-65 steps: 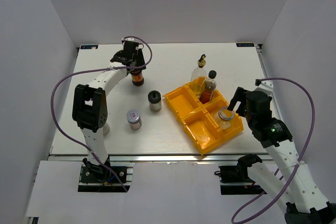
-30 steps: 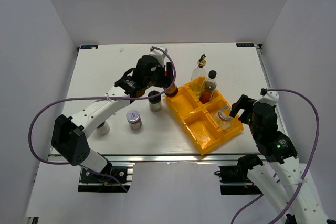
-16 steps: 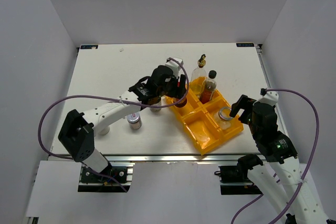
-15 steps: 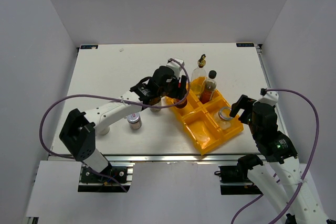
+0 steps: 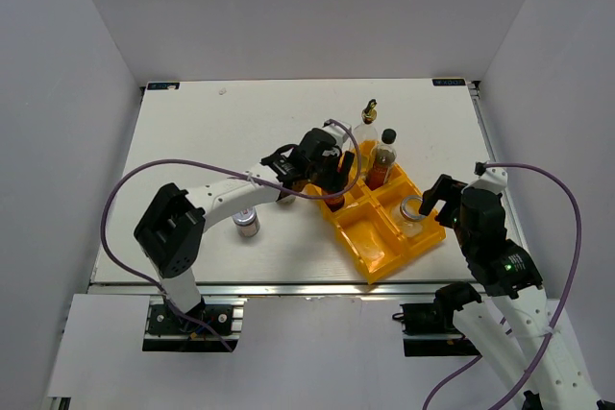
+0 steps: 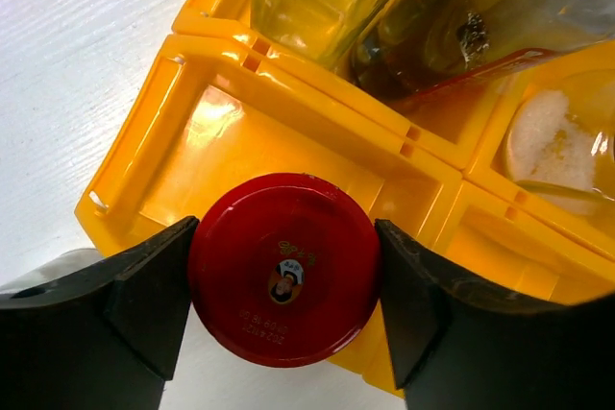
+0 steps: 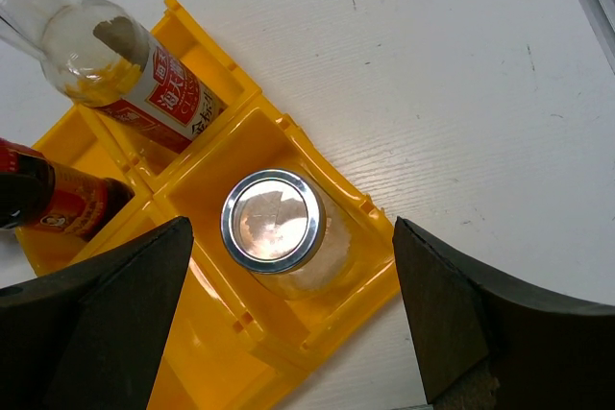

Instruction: Organize the condiment bottles

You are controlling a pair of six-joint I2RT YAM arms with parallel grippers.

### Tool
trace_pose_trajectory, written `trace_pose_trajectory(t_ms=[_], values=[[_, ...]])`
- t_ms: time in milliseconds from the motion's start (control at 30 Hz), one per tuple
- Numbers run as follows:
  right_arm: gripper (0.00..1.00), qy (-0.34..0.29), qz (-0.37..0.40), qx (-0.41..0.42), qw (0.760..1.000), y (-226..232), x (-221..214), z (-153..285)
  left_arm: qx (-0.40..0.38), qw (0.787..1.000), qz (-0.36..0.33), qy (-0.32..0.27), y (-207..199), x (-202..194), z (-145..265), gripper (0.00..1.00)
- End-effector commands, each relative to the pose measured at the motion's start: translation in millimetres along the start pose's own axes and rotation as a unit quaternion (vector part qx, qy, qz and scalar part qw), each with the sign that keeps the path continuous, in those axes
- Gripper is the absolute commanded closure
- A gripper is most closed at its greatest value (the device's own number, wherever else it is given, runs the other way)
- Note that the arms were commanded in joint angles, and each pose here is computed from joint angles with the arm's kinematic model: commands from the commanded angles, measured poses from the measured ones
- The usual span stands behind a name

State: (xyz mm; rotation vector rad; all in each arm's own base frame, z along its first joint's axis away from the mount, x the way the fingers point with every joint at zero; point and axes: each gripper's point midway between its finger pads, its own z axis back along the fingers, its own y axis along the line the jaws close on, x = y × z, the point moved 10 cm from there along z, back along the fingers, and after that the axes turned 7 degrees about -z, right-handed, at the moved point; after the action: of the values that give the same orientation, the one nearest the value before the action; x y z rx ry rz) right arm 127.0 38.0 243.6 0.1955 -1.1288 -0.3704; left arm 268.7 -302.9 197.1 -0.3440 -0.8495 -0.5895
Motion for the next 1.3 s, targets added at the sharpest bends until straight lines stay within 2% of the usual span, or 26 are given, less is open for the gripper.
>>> trace_pose_trajectory(t_ms=[0,33,67,400,500,567,633,667,800,933,1067,1267], values=[[0.11,-0.009,-0.005,0.008,1.0,3.1,3.1,-2.5,-0.021,0.996,0.009,-0.081,-8.3,45.1,17.6,0.16],[0.11,-0.009,-0.005,0.007,1.0,3.0,3.1,-2.8,-0.018,0.997,0.011,-0.078,-8.1,45.4,17.6,0.05],[0.11,-0.008,-0.005,0.007,1.0,3.2,2.9,-3.0,-0.016,0.997,0.011,-0.077,-7.8,46.3,18.8,0.02],[0.11,-0.001,-0.002,0.015,1.0,4.6,2.2,-3.1,0.06,0.992,0.034,-0.108,4.9,68.0,59.6,0.02],[0.11,0.0,-0.003,0.019,1.0,4.9,1.9,-2.8,0.132,0.982,0.071,-0.118,17.3,67.4,84.8,0.02],[0.11,0.0,-0.003,0.022,1.0,5.3,1.5,-2.7,0.198,0.962,0.123,-0.142,29.0,64.1,110.0,0.02],[0.11,0.004,-0.002,0.022,1.0,4.9,-0.3,-3.9,0.234,0.949,0.163,-0.135,35.7,46.9,123.6,0.02],[0.11,0.007,-0.001,0.021,1.0,4.7,-1.5,-4.8,0.262,0.935,0.184,-0.154,42.3,45.5,143.2,0.02],[0.11,0.023,0.003,0.025,0.999,6.8,-4.6,-8.4,0.332,0.895,0.257,-0.152,57.2,13.7,175.2,0.02],[0.11,0.029,0.004,0.028,0.999,7.4,-6.2,-9.6,0.355,0.881,0.292,-0.109,71.5,-26.7,182.2,0.02],[0.11,0.033,0.006,0.032,0.999,8.1,-7.1,-10.0,0.322,0.892,0.31,-0.069,77.9,-53.3,168.9,0.02],[0.11,0.038,0.008,0.037,0.999,8.7,-8.8,-11.2,0.329,0.891,0.314,-0.02,83.6,-71.8,147.6,0.02]])
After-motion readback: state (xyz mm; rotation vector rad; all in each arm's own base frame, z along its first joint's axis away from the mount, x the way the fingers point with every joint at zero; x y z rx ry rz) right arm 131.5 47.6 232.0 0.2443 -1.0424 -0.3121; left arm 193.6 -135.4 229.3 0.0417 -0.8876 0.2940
